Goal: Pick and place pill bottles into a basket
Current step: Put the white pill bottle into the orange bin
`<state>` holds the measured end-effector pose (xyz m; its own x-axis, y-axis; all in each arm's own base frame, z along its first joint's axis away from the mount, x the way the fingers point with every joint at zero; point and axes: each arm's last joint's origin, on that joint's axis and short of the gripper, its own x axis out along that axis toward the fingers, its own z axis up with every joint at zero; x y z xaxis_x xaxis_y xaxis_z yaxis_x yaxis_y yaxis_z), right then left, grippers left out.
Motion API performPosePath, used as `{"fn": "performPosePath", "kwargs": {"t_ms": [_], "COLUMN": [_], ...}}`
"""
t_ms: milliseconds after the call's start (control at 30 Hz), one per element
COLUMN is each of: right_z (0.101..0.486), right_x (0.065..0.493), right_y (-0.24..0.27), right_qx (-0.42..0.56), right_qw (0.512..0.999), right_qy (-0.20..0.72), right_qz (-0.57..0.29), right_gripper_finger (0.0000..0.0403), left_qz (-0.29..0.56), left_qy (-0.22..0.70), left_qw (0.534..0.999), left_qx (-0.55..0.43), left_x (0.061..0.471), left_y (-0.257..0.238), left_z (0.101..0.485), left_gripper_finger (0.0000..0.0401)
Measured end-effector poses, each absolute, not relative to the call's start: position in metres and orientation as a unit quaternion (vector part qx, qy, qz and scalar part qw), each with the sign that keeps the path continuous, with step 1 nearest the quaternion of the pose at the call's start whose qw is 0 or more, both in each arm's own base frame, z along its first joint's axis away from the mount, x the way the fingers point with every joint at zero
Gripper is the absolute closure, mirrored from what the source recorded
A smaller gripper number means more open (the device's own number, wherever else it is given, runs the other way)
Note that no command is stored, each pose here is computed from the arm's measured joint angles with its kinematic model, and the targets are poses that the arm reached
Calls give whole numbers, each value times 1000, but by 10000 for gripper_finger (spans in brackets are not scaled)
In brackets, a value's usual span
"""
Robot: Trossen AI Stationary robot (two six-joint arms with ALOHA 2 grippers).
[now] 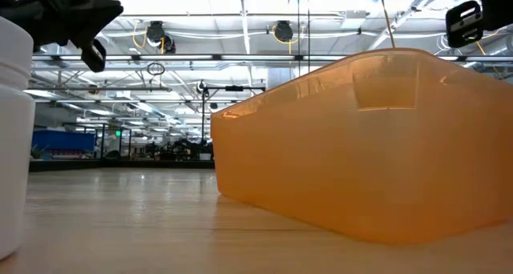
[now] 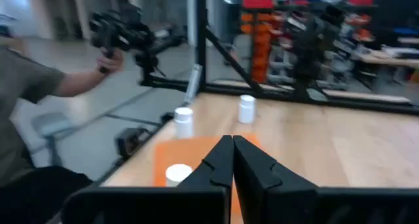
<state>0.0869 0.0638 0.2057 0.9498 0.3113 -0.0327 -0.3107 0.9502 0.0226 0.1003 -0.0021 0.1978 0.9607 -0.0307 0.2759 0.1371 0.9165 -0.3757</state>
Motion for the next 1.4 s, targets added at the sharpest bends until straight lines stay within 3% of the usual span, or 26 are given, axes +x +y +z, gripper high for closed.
{"fn": "performPosePath", "kwargs": {"t_ms": [100, 267, 367, 500, 767, 900, 1067, 1400], "right_z": [211, 213, 211, 206, 184, 171, 169, 170], "right_x": [82, 78, 76, 77, 82, 84, 85, 86], "right_y": [59, 50, 50, 48, 47, 49, 50, 51], "right_qx": [18, 5, 16, 35, 25, 21, 35, 37], "right_qw": [983, 989, 986, 988, 997, 997, 996, 996], "right_qy": [-10, -31, -20, 0, 15, 20, 1, -3], "right_qz": [183, 142, 167, 152, 75, 76, 77, 77], "right_gripper_finger": [402, 402, 402, 403, 402, 400, 399, 399], "left_qz": [-73, -53, -59, -49, -46, -77, -100, -102], "left_qy": [-97, -91, -83, -16, 115, 173, 233, 252], "left_qw": [970, 972, 976, 984, 984, 977, 963, 960], "left_qx": [-210, -208, -192, -172, -129, -102, -95, -68], "left_x": [106, 120, 131, 156, 219, 237, 245, 240], "left_y": [-7, -18, -28, -45, -87, -111, -145, -213], "left_z": [193, 191, 192, 198, 211, 219, 220, 204], "left_gripper_finger": [368, 366, 348, 295, 151, 109, 96, 96]}}
